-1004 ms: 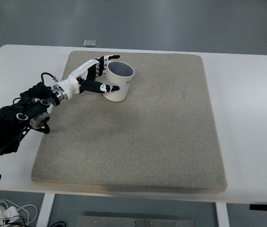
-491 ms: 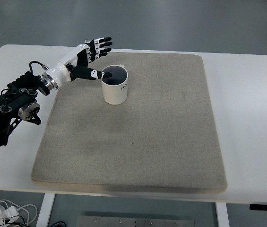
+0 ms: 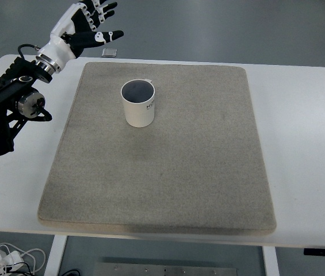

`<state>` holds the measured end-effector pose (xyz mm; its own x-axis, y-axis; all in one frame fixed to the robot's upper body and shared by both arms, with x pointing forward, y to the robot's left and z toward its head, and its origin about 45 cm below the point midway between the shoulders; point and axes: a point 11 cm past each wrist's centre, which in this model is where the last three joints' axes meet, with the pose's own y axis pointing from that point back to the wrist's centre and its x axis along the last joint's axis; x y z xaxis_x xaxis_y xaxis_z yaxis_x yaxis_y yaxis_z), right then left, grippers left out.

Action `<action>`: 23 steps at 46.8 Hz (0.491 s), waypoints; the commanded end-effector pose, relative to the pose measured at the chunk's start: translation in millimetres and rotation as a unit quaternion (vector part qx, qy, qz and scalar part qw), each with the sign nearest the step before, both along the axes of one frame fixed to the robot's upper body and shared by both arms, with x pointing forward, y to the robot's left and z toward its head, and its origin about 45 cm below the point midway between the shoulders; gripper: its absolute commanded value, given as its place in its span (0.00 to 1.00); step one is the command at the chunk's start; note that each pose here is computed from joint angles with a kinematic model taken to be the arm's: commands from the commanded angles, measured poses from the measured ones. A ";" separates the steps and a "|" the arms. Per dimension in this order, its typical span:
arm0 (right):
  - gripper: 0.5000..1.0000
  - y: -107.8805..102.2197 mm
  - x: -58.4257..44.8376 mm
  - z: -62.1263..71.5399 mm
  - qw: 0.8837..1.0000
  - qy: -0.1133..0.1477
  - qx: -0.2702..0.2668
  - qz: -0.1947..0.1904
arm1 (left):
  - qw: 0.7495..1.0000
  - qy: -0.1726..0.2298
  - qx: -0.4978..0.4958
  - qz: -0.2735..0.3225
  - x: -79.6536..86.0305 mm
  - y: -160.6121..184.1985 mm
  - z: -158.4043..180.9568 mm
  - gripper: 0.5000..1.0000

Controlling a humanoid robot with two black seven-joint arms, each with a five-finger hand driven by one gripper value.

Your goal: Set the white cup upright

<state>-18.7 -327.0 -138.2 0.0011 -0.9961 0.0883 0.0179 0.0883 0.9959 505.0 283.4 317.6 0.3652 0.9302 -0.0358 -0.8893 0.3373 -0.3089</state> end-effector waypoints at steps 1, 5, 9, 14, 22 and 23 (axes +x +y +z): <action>0.90 0.3 0.1 0.0 1.000 0.000 0.000 0.000 | 0.999 0.005 -0.025 0.025 4.2 11.2 -0.2 0.99; 0.90 -0.2 0.1 0.0 1.000 0.000 0.000 0.000 | 0.998 0.009 -0.055 0.039 5.9 18.9 -0.9 0.99; 0.90 -0.2 0.1 0.0 1.000 0.000 0.000 0.000 | 0.994 0.014 -0.095 0.058 6.6 28.7 -1.8 0.99; 0.90 0.3 0.1 0.0 1.000 0.000 0.000 0.000 | 0.988 0.021 -0.134 0.080 7.9 36.3 -5.8 0.99; 0.90 -0.2 0.5 0.0 1.000 -0.001 0.000 -0.003 | 0.972 0.133 -0.172 0.088 14.3 38.3 -31.7 0.99; 0.90 -0.2 0.6 0.0 1.000 -0.001 0.000 -0.004 | 0.969 0.141 -0.182 0.089 14.5 39.6 -33.5 0.99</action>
